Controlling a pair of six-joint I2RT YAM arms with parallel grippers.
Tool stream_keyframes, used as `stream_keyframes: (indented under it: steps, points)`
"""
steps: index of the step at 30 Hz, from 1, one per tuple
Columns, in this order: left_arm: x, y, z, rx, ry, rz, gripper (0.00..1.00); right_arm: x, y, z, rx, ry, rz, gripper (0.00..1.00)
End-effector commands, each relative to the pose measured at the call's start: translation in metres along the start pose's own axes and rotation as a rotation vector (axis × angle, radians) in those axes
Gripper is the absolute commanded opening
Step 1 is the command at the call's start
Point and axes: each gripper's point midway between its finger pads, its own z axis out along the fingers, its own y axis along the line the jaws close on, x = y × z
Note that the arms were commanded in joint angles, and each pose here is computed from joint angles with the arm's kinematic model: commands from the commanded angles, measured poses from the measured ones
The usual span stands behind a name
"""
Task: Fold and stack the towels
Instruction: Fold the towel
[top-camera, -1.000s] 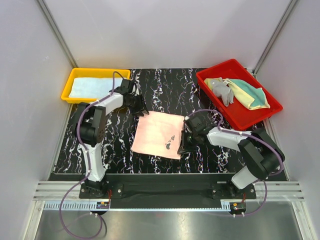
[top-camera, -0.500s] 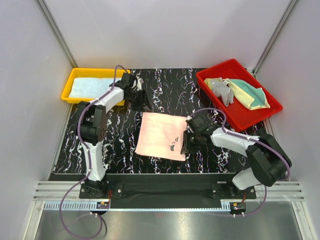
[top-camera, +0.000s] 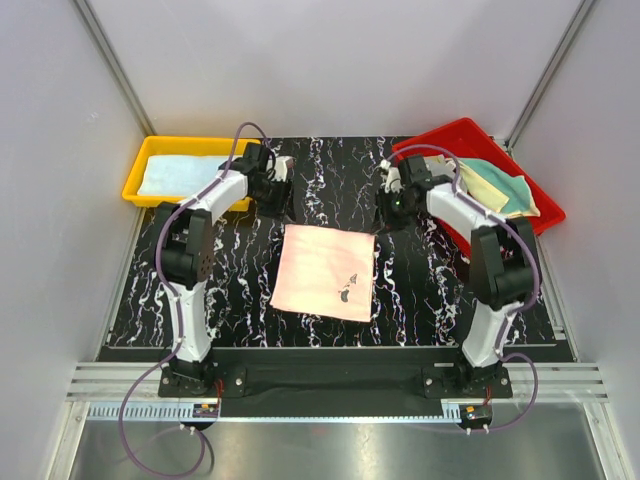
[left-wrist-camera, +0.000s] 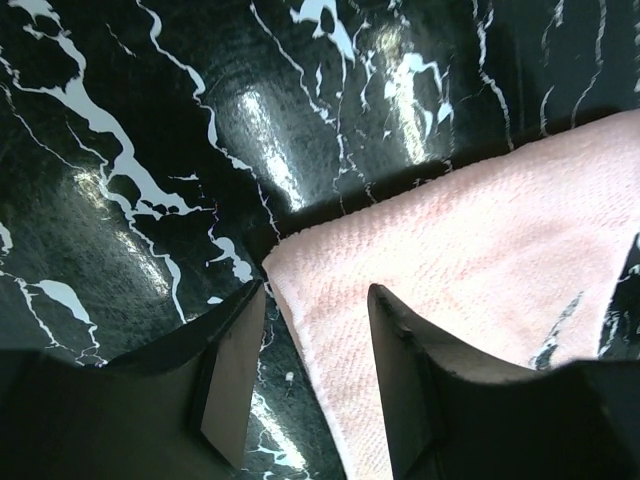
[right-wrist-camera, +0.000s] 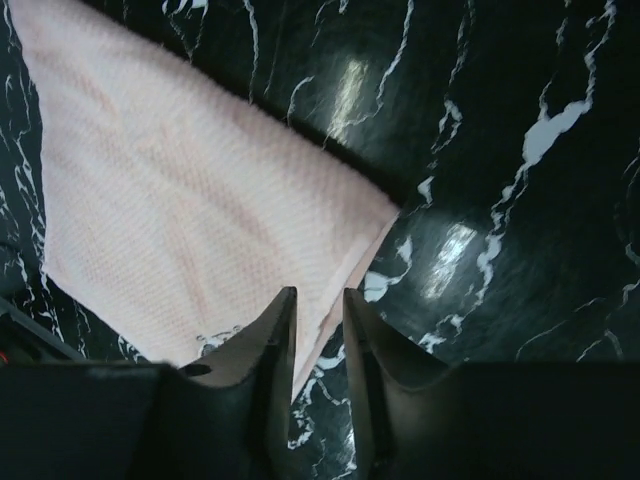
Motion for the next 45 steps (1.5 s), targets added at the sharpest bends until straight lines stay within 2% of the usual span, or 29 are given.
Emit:
stream_keyframes:
  steps: [1,6,8,10,12,19,26,29,31,34,45]
  points:
    - [-0.007,0.005,0.005,-0.001,-0.043,0.095,0.49,-0.014,-0.012,0.000,-0.079,0.048,-0.138,0.30]
    - [-0.014,-0.021,-0.010,0.134,-0.079,0.165,0.40,-0.029,0.005,0.001,-0.234,0.062,-0.160,0.23]
    - [-0.012,-0.041,-0.015,0.244,-0.080,0.163,0.38,-0.030,0.013,0.002,-0.287,0.080,-0.155,0.22]
    - [-0.008,-0.048,-0.009,0.268,-0.065,0.147,0.34,-0.026,0.015,0.011,-0.335,0.106,-0.158,0.23]
    - [-0.002,-0.050,0.002,0.260,-0.052,0.126,0.33,-0.020,0.008,0.025,-0.337,0.138,-0.144,0.24]
    - [0.028,-0.004,0.051,0.076,0.057,0.002,0.33,-0.006,-0.047,0.063,-0.179,0.194,-0.085,0.23]
    - [0.019,0.006,0.045,-0.001,0.051,0.010,0.37,-0.010,-0.068,0.064,-0.107,0.182,-0.083,0.23]
    - [0.002,-0.010,0.026,0.039,0.017,0.055,0.40,-0.019,-0.056,0.051,-0.138,0.167,-0.112,0.27]
    - [-0.021,-0.021,0.006,0.050,-0.043,0.113,0.46,-0.030,-0.042,0.033,-0.172,0.150,-0.143,0.33]
    - [-0.039,-0.019,-0.011,0.019,-0.066,0.192,0.50,-0.041,-0.035,0.016,-0.171,0.131,-0.181,0.41]
    - [-0.023,0.006,0.025,0.042,0.066,0.273,0.49,-0.034,-0.062,0.022,-0.063,0.191,-0.265,0.49]
